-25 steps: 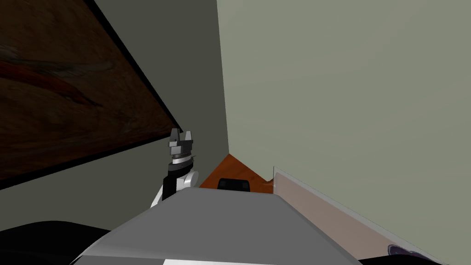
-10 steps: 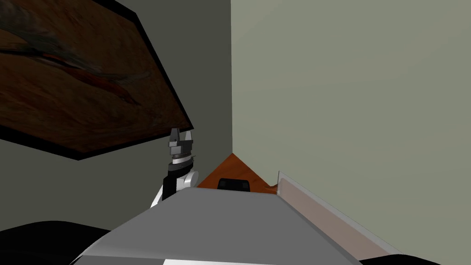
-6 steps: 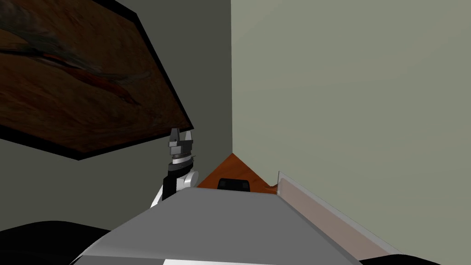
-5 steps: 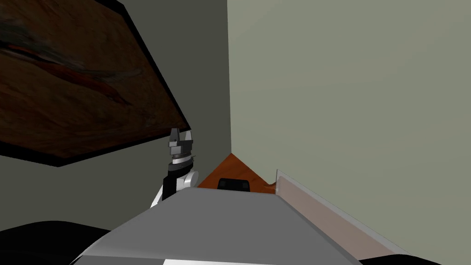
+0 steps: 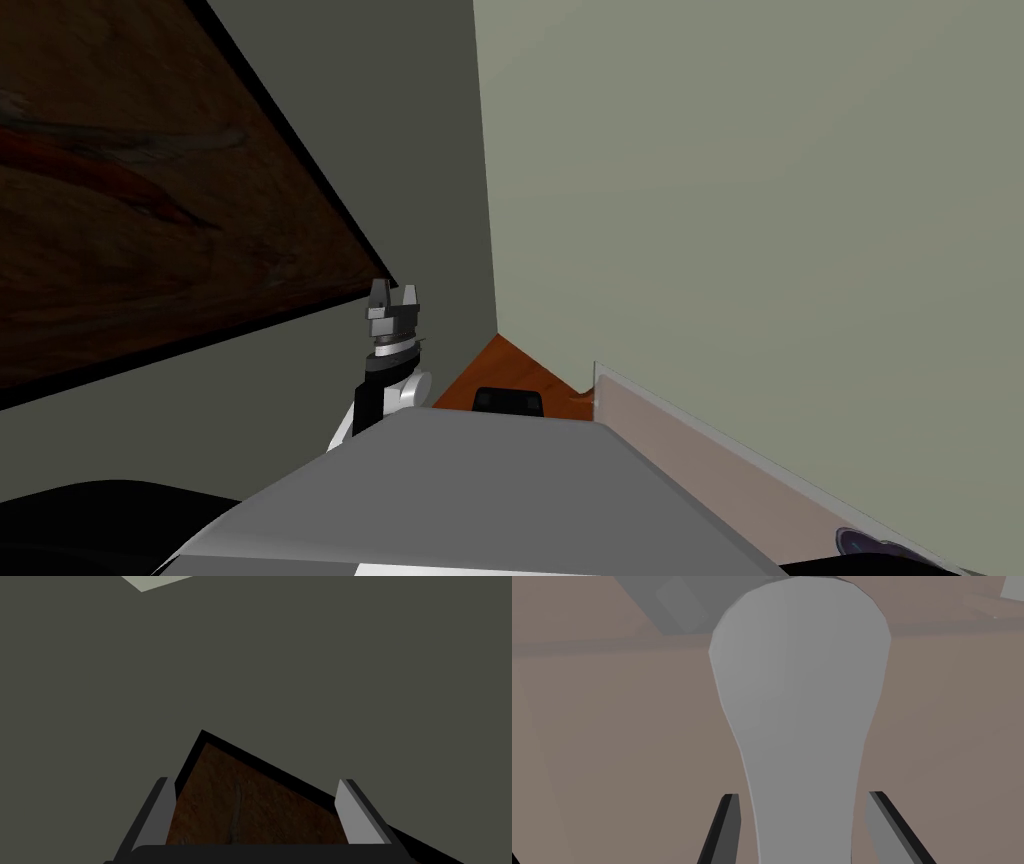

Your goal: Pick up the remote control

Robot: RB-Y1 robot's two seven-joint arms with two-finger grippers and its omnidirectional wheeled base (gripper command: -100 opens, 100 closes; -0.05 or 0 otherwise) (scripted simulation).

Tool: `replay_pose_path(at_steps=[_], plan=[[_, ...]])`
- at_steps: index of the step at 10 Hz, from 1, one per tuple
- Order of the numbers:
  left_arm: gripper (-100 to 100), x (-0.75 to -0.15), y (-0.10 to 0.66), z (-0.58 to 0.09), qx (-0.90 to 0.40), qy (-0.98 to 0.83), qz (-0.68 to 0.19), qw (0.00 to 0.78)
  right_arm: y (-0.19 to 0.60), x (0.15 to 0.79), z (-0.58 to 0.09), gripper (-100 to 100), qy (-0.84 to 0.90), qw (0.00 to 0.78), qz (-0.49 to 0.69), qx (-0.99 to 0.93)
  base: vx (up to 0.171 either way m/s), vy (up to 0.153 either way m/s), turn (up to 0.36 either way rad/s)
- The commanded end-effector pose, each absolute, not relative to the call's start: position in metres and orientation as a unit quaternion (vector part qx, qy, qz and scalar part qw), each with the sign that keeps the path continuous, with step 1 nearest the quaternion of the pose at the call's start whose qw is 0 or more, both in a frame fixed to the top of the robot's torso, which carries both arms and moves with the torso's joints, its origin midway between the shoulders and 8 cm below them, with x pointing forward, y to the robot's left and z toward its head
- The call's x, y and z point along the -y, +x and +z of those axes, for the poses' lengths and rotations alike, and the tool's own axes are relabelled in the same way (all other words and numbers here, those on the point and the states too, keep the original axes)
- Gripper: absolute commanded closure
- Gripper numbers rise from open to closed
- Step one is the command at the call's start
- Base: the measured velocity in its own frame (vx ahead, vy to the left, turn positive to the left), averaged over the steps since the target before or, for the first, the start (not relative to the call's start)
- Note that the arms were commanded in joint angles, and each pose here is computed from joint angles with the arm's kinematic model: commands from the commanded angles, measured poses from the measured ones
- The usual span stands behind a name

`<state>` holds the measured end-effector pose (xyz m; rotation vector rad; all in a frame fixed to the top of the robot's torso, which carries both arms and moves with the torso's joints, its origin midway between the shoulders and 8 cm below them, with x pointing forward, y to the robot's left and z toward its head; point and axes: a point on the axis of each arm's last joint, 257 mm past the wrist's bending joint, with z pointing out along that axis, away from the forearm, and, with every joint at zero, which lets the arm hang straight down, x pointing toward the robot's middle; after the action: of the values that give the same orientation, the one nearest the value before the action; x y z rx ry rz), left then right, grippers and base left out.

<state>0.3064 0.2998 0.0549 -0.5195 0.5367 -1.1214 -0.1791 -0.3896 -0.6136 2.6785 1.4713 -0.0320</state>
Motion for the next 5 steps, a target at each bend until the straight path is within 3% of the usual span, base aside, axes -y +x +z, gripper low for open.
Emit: replay_pose_path(at_steps=[1, 3, 5], plan=[[0, -0.3, 0.306, 0.055, -0.248, -0.241, -0.519, 0.782, -0.178, 0.394, -0.613, 100, 0.867, 0.04, -0.019, -0.496, 0.014, 0.011, -0.02], [0, -0.3, 0.306, 0.055, -0.248, -0.241, -0.519, 0.782, -0.178, 0.394, -0.613, 100, 0.855, 0.039, -0.02, -0.517, 0.002, 0.002, 0.006], [0, -0.3, 0.306, 0.055, -0.249, -0.241, -0.519, 0.782, -0.163, 0.41, -0.613, 100, 0.86, 0.045, -0.029, -0.508, 0.029, 0.009, -0.299]])
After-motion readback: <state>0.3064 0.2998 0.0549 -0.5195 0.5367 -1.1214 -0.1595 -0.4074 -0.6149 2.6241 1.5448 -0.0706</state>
